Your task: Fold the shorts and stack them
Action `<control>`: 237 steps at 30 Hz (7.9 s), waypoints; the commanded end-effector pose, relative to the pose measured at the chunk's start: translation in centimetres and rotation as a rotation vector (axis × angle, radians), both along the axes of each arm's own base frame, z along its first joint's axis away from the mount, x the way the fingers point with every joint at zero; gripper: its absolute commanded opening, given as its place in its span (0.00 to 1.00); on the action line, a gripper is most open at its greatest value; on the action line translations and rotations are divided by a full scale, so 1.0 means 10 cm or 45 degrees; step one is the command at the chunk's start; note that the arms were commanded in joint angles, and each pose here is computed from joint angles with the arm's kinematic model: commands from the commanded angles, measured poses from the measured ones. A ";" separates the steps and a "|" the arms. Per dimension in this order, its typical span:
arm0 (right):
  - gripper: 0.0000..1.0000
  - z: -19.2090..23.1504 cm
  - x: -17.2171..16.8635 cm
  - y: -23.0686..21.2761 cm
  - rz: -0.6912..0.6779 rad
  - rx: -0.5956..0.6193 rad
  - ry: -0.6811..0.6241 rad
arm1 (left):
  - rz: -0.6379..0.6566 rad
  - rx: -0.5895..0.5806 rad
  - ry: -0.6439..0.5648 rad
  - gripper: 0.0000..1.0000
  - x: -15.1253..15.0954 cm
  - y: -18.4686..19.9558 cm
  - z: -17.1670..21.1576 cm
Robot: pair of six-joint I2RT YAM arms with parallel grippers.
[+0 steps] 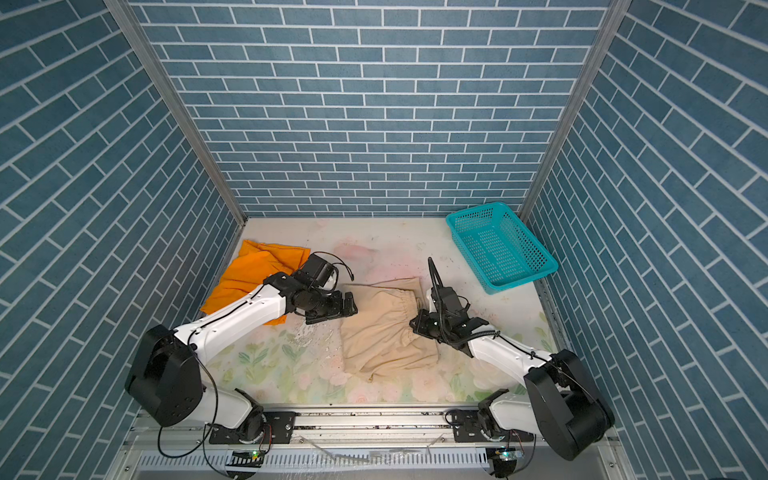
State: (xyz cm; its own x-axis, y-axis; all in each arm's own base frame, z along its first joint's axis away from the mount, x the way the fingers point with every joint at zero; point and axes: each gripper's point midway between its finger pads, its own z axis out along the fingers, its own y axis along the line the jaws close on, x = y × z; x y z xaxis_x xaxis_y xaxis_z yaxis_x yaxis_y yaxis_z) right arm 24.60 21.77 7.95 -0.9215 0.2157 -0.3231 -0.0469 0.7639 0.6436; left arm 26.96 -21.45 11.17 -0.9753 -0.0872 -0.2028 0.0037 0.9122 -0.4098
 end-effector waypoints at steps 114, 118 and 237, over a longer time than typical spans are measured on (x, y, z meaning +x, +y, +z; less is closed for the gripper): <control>0.76 -0.06 0.03 -0.65 0.184 -0.265 0.000 | 0.224 -0.016 0.037 1.00 -0.14 0.39 -0.57; 0.78 -0.15 0.00 -0.56 0.218 -0.202 0.002 | 0.197 0.026 -0.094 1.00 0.00 0.40 -0.08; 0.40 -0.21 0.27 2.35 0.804 -0.191 -0.417 | 0.287 0.165 -0.121 0.96 1.26 2.09 -0.35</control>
State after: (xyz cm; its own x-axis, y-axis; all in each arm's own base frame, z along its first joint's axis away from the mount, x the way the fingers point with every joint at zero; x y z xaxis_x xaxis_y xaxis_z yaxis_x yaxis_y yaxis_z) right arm 27.86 45.71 7.74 -0.7153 -0.3261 -0.6181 -0.6617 0.6005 0.4490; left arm 38.13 1.15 6.79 -0.9228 -0.2944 -0.2487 -0.2399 0.9438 -0.2273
